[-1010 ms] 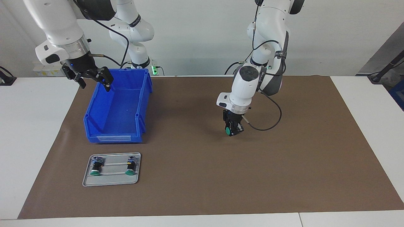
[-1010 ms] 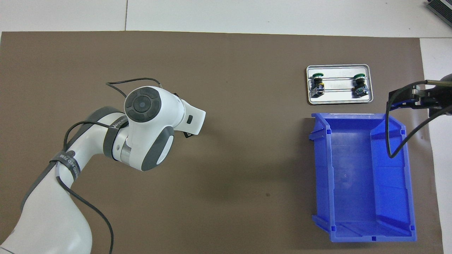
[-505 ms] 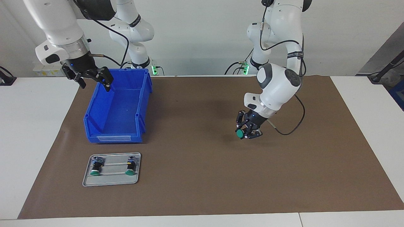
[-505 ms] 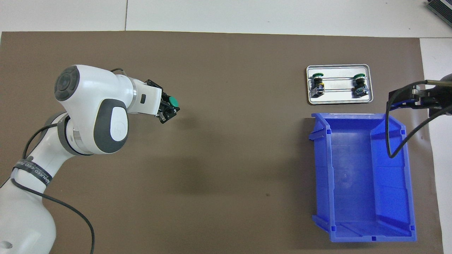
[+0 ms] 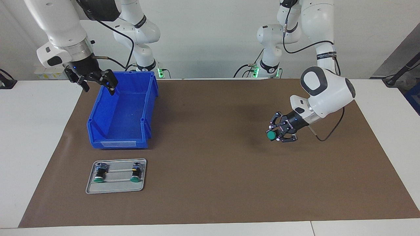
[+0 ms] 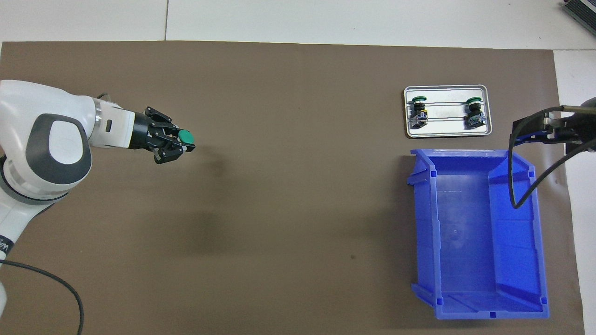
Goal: Place and press button with both arms
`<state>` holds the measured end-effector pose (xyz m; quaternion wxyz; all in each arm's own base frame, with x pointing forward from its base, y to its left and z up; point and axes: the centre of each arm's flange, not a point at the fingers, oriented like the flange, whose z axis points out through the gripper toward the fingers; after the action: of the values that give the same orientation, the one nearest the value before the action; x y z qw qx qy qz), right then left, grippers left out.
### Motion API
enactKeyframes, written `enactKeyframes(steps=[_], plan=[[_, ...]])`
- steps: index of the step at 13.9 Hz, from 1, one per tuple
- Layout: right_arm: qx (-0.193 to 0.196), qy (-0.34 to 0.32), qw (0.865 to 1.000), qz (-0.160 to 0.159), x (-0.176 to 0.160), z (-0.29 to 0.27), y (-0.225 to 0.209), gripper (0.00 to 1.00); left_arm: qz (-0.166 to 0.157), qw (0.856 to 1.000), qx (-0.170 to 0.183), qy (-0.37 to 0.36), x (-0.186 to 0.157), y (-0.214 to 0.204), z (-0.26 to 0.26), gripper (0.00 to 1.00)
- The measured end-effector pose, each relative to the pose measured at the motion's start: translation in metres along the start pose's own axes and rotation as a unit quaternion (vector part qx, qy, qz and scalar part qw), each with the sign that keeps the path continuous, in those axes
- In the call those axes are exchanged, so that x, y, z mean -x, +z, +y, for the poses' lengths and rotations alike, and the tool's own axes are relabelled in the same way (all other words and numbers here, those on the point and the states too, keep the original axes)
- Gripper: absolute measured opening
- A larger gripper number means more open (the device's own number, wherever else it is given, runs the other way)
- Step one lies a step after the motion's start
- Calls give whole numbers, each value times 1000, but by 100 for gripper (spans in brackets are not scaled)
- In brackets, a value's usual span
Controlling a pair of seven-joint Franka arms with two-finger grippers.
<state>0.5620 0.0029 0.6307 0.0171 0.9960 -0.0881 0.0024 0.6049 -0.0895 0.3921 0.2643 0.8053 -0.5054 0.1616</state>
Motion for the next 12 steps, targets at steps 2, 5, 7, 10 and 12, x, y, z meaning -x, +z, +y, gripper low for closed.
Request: enactKeyframes(steps=[2,5,7,10,12], plan=[[0,0,1000,0,0,0,0,100,34,999,11,-1,18,-8,0,40],[0,0,1000,0,0,0,0,100,93,995,31,-10,22,5,14,40],[0,0,1000,0,0,0,0,100,145,989,36,-12,16,20,30,40],[0,0,1000,0,0,0,0,100,181,983,11,-5,-2,62,61,40],[0,0,1000,0,0,0,0,100,187,982,10,4,-10,89,84,40]])
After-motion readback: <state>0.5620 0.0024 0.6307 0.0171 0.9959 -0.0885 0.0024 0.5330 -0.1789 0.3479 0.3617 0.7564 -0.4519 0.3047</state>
